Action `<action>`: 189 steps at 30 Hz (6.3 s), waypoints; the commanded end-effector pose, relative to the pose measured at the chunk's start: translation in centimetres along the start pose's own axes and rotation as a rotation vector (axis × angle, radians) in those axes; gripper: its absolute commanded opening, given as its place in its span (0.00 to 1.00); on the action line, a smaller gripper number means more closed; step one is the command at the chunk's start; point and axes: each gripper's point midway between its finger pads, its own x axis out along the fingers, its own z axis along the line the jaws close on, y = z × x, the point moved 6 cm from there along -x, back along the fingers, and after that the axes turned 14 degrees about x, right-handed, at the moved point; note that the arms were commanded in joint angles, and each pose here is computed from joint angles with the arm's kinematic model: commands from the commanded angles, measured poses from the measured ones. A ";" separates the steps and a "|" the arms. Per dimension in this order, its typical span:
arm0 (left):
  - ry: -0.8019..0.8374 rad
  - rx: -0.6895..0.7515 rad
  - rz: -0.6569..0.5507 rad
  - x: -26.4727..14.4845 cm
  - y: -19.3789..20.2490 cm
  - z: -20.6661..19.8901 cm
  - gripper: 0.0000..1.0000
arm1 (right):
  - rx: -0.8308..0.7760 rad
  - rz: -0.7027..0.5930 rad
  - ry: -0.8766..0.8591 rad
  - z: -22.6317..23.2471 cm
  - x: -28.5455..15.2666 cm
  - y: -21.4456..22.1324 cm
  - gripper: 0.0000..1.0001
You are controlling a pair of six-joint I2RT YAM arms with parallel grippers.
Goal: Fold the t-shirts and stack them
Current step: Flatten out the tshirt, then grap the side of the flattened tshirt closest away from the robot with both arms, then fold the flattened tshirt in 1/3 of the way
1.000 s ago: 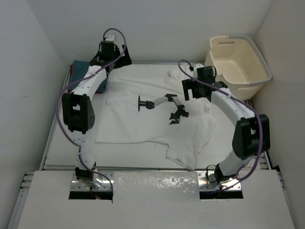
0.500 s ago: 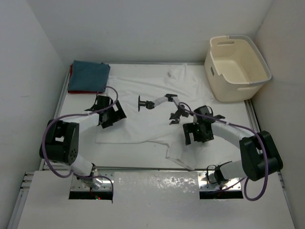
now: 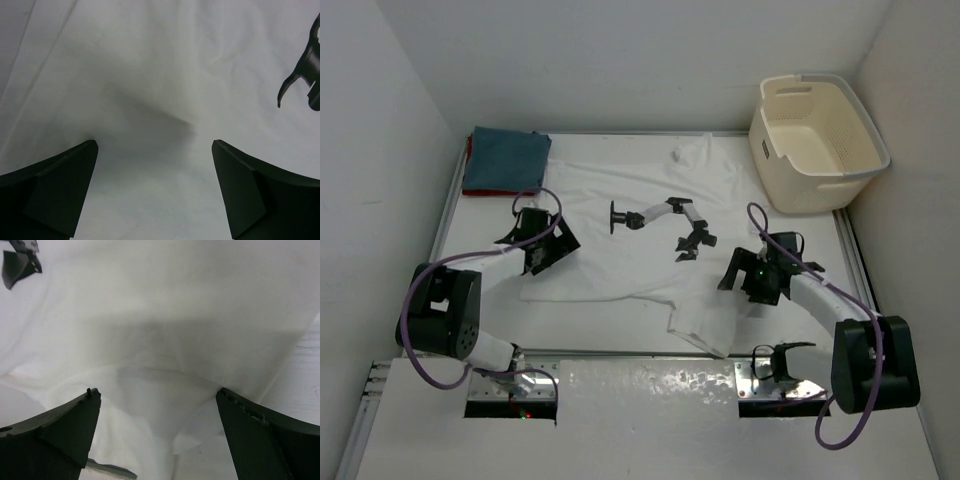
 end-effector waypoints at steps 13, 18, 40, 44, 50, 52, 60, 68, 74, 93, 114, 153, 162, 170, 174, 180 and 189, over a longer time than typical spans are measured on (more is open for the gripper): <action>-0.169 -0.077 0.036 -6.3 1.1 2.4 1.00 | -0.007 -0.105 0.083 -0.9 -4.6 -1.6 0.99; -0.249 -0.099 -0.040 -9.1 -1.6 2.6 1.00 | -0.158 -0.219 0.080 1.2 -7.7 -3.2 0.99; -0.420 -0.411 0.269 -7.9 9.0 6.9 0.78 | -1.094 0.088 -0.003 6.0 -5.5 10.4 0.99; -0.463 -0.435 0.247 -7.3 9.2 7.5 0.64 | -1.116 0.086 0.002 5.5 -4.5 11.1 0.99; -0.521 -0.446 0.192 -6.9 8.8 8.2 0.55 | -1.127 0.122 -0.027 5.1 -3.2 12.4 0.99; -0.535 -0.438 0.185 -6.9 8.6 8.3 0.50 | -1.129 0.124 -0.013 4.9 -2.9 12.4 0.99; -0.547 -0.437 0.186 -6.6 8.9 8.5 0.01 | -1.136 0.131 0.030 3.9 -1.6 12.7 0.96; -0.516 -0.425 0.165 -6.7 7.8 8.0 0.00 | -1.236 0.080 0.077 4.1 -0.6 13.4 0.71; -0.502 -0.416 0.156 -6.8 7.4 7.8 0.00 | -1.190 -0.026 0.163 3.7 -0.5 12.8 0.29; -0.366 -0.371 0.038 -8.8 3.6 6.0 0.00 | -1.197 0.041 0.077 6.8 -4.2 11.9 0.00; -0.335 -0.342 -0.108 -6.5 -6.6 2.3 0.00 | -1.129 0.020 0.127 11.4 -4.4 0.5 0.00; -0.371 -0.218 -0.095 3.2 -15.3 -1.1 1.00 | -1.438 0.180 0.308 14.8 2.8 -15.2 0.16; -0.355 -0.150 -0.179 -0.3 -17.4 -1.9 1.00 | -1.340 -0.106 0.458 16.2 3.0 -20.3 0.58; -0.297 -0.079 -0.229 -3.3 -17.8 -3.5 1.00 | -1.279 -0.307 0.126 19.9 -2.3 -21.1 0.99; -0.284 -0.063 -0.236 -4.0 -17.3 -4.0 1.00 | -1.381 -0.205 -0.099 20.9 -2.5 -20.1 0.99; -0.206 -0.053 -0.247 -5.2 -16.2 -4.6 1.00 | -1.688 0.469 -0.461 16.6 -2.2 -15.0 0.99; -0.196 -0.019 -0.260 -7.1 -14.9 -4.5 1.00 | -1.218 0.142 -0.310 16.7 -1.9 -15.4 0.99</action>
